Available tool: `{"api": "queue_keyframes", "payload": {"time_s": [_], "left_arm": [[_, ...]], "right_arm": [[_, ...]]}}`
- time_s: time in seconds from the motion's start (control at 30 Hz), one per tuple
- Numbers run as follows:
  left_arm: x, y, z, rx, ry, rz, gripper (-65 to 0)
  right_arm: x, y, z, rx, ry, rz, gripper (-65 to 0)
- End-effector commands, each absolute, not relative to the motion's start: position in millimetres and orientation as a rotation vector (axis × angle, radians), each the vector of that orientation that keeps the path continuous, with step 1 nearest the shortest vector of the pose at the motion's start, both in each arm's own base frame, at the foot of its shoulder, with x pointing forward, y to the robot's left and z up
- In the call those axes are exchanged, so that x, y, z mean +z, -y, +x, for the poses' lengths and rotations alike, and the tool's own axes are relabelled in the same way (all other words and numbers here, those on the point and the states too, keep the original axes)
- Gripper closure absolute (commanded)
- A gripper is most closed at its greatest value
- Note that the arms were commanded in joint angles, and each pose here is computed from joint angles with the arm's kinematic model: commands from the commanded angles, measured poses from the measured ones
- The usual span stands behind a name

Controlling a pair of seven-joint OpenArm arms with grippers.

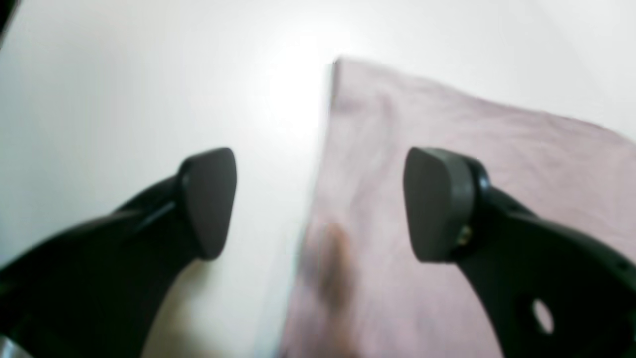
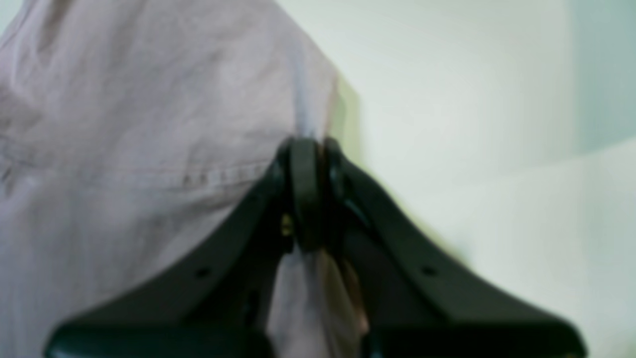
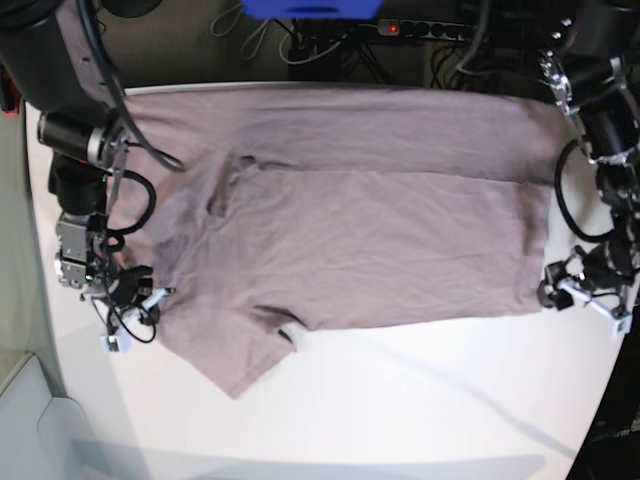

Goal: Layout the t-shirt on the table in an organized manner, then fold the t-shirt properly
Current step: 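Move both grippers to the shirt's hem edge and grasp it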

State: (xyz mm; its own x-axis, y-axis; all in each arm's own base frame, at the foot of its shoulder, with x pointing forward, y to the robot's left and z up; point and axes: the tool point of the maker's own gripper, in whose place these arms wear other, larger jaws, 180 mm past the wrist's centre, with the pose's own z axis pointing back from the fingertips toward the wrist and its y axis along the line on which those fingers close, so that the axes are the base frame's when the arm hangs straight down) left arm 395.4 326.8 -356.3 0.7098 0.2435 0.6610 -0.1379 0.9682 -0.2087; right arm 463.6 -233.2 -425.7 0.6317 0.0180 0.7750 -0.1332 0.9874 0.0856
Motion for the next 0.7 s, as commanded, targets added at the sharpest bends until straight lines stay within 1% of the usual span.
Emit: {"api": "queue_keyframes", "payload": {"time_s": [0.0,0.13,0.27,0.5,0.6,0.67], "left_arm": [[-344,-333,409,0.195,0.794,-0.123,-51.2],[-370,-323,430,0.154,0.751,-0.101,-51.0],[-401,-324,429,0.201,0.699,-0.113,-50.8],[-410,-327,434,0.240,0.765,-0.122,-50.8],[-413,-324,434,0.222,0.758,-0.116,-50.8],[-420,-311,433,0.139,0.721,-0.091,-50.8]], "right_arm": [[-415,241,472,0.091,0.897,0.118,0.0],[-415,242,471,0.086,0.897,0.117,0.0],[-414,249,470,0.084,0.897,0.106,0.0],[-414,253,469,0.083,0.896,0.100,0.0],[-414,254,469,0.083,0.896,0.099,0.0],[-414,254,469,0.083,0.896,0.099,0.0]]}}
